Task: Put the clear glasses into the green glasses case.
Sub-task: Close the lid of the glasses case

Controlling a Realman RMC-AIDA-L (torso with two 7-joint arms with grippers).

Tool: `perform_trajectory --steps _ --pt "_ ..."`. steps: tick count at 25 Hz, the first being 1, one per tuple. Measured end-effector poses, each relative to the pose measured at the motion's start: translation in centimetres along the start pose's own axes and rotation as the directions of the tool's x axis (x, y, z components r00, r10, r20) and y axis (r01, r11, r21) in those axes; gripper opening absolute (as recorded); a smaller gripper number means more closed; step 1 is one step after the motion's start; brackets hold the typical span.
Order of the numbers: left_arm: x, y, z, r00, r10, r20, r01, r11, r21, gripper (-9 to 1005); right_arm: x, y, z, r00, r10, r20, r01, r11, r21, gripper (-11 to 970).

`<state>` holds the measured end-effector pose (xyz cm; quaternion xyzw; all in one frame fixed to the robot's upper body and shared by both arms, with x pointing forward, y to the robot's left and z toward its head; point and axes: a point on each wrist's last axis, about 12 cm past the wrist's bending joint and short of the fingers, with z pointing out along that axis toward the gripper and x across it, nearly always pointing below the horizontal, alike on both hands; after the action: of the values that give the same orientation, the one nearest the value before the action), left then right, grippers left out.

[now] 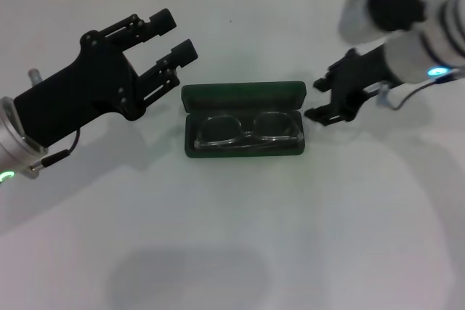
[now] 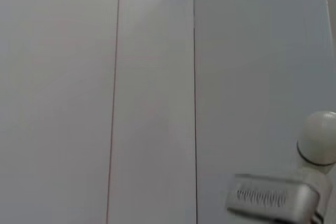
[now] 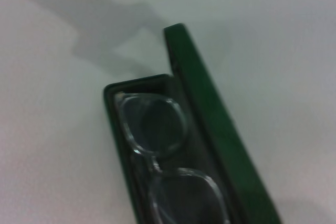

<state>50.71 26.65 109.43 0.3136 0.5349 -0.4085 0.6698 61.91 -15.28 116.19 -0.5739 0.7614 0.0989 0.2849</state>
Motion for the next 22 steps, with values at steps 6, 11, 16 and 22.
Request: perform_trajectory --steps 6,11,16,22 --pt "-0.1 0.2 -0.4 1.000 -0.004 -0.003 0.004 1.000 -0.011 511 4.5 -0.7 -5.6 0.917 0.143 0.373 -0.129 0.990 -0.064 520" --pt "0.1 0.4 -0.3 1.000 -0.012 -0.015 0.011 0.999 -0.034 511 10.0 -0.3 -6.9 0.654 0.228 0.721 -0.272 0.961 -0.056 519" --pt "0.7 1.2 0.4 0.997 -0.049 -0.061 0.044 0.996 -0.079 512 14.5 1.1 -5.5 0.377 0.199 0.905 -0.443 0.896 -0.012 519" --pt "1.3 5.2 7.1 0.927 -0.188 -0.326 0.147 0.978 -0.148 513 16.5 1.9 -5.3 0.348 0.160 0.924 -0.509 0.860 0.042 518"
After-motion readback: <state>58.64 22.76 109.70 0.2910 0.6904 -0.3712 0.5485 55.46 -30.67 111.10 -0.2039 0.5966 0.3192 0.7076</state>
